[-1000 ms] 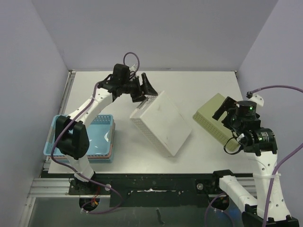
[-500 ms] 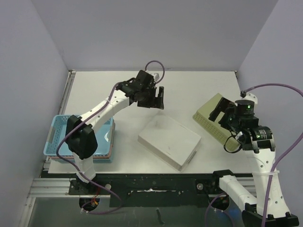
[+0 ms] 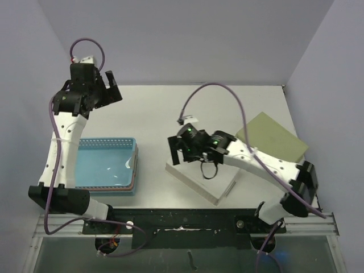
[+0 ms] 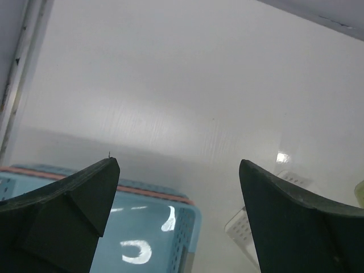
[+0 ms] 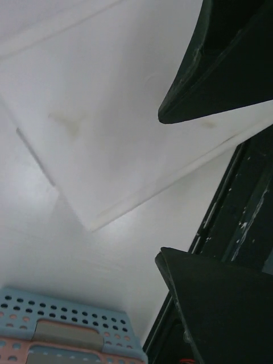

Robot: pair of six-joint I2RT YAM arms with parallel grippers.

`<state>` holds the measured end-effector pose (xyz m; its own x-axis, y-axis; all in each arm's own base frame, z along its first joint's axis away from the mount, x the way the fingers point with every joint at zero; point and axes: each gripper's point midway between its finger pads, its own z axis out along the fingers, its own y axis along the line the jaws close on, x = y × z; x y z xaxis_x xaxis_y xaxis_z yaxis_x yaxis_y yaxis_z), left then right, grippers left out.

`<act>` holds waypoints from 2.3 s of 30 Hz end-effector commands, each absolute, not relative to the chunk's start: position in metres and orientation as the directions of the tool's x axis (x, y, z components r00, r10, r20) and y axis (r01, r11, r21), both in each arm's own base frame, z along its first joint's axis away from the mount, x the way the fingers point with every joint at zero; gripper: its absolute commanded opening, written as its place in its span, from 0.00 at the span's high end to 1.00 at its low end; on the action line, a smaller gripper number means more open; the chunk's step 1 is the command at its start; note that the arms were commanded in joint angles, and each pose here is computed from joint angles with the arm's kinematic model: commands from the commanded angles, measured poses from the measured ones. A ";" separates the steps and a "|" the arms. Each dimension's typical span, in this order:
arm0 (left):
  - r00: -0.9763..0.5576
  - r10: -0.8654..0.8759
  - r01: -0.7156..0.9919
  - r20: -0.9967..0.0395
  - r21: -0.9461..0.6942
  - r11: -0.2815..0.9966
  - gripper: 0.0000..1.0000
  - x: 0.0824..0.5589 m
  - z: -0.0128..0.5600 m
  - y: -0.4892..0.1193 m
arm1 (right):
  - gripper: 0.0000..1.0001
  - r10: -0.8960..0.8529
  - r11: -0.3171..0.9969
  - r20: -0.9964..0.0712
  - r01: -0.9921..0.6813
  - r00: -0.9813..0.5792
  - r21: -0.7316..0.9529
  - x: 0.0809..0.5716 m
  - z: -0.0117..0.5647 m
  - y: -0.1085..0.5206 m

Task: Turn the large container upside down

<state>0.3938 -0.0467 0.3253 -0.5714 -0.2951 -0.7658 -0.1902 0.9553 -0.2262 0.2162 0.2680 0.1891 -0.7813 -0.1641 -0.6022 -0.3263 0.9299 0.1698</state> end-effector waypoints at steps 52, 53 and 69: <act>-0.836 -0.112 0.000 -0.538 -0.205 0.979 0.14 0.217 0.200 -0.127 | 0.02 0.071 0.997 -0.585 0.063 -0.808 0.035 0.411 0.122 0.176; -0.837 -0.108 0.001 -0.537 -0.200 0.980 0.14 0.216 0.199 -0.127 | 0.02 0.078 0.997 -0.597 0.048 -0.799 0.066 0.408 0.128 0.182; -0.868 -0.013 -0.005 -0.496 -0.016 1.000 0.56 0.217 0.156 -0.110 | 0.02 0.114 0.988 -0.607 0.025 -0.787 0.154 0.281 0.152 0.176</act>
<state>0.2082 -0.1162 0.1573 -0.8862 -0.0347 -0.4620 -0.0016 0.9974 -0.0719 0.2910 0.1952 0.1367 -0.8172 0.0330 -0.5754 -0.0562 0.9890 0.1366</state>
